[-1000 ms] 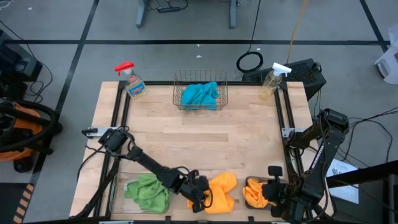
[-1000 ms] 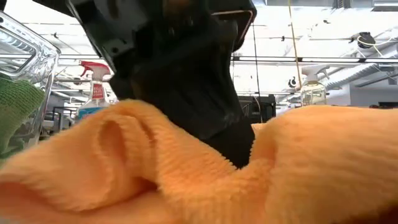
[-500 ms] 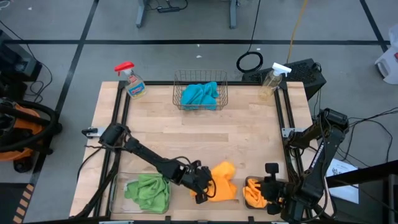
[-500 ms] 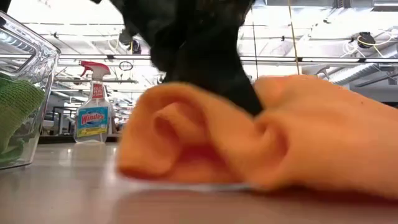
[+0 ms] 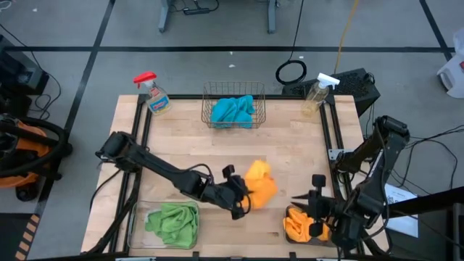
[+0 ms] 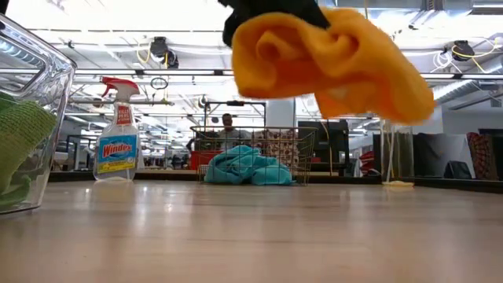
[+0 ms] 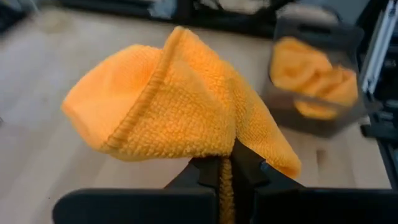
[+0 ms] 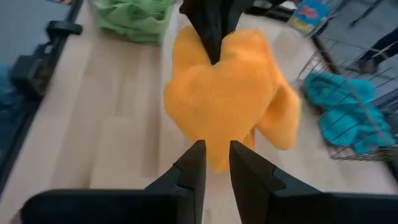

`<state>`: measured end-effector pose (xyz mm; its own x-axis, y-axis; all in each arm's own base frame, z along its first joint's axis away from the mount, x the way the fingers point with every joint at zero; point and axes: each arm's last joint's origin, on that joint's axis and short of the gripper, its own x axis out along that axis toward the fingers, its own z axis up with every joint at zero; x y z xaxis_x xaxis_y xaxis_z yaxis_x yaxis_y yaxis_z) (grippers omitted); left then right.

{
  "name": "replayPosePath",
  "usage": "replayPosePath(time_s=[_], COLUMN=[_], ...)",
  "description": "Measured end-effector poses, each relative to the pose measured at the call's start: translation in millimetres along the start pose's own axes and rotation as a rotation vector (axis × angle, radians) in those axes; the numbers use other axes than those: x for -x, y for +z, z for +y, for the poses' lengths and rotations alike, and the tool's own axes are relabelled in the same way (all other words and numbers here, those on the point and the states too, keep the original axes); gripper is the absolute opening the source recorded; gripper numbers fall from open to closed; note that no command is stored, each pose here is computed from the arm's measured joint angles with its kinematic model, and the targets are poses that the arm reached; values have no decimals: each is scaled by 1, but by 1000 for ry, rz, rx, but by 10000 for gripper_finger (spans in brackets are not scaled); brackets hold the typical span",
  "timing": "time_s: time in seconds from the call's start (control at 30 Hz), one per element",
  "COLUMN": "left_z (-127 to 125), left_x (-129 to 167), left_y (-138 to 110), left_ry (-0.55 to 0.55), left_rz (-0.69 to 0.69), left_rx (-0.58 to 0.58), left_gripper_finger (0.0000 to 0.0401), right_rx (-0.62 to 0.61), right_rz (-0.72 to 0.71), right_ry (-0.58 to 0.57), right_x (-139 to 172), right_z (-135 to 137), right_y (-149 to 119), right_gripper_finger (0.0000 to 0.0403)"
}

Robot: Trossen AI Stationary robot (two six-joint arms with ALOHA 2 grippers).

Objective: Sort microfiber towel by color & place in baskets
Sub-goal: Put the yellow microfiber cloth into the black bin

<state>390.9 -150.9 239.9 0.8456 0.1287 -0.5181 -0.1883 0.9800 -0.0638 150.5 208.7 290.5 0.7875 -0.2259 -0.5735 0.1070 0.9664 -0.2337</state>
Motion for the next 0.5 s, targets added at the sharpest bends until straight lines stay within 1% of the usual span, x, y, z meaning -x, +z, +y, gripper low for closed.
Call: replayPosePath(time_s=[0.13, 0.3, 0.4, 0.5], left_z=[6, 11, 14, 14], left_x=[5, 3, 2, 2], left_y=[12, 19, 21, 22], left_ry=[34, 35, 35, 32], left_rz=[-59, -104, -111, -117], left_rx=[-36, -63, -58, -73], left_gripper_finger=[12, 12, 12, 12], right_rx=[5, 10, 27, 25], right_rz=[-33, -56, -43, -28], right_ry=[-59, -125, -151, -181], right_x=[-10, -35, -51, -61], right_z=[-2, 1, 1, -5], right_y=[4, 4, 1, 0], right_gripper_finger=[84, 137, 169, 194])
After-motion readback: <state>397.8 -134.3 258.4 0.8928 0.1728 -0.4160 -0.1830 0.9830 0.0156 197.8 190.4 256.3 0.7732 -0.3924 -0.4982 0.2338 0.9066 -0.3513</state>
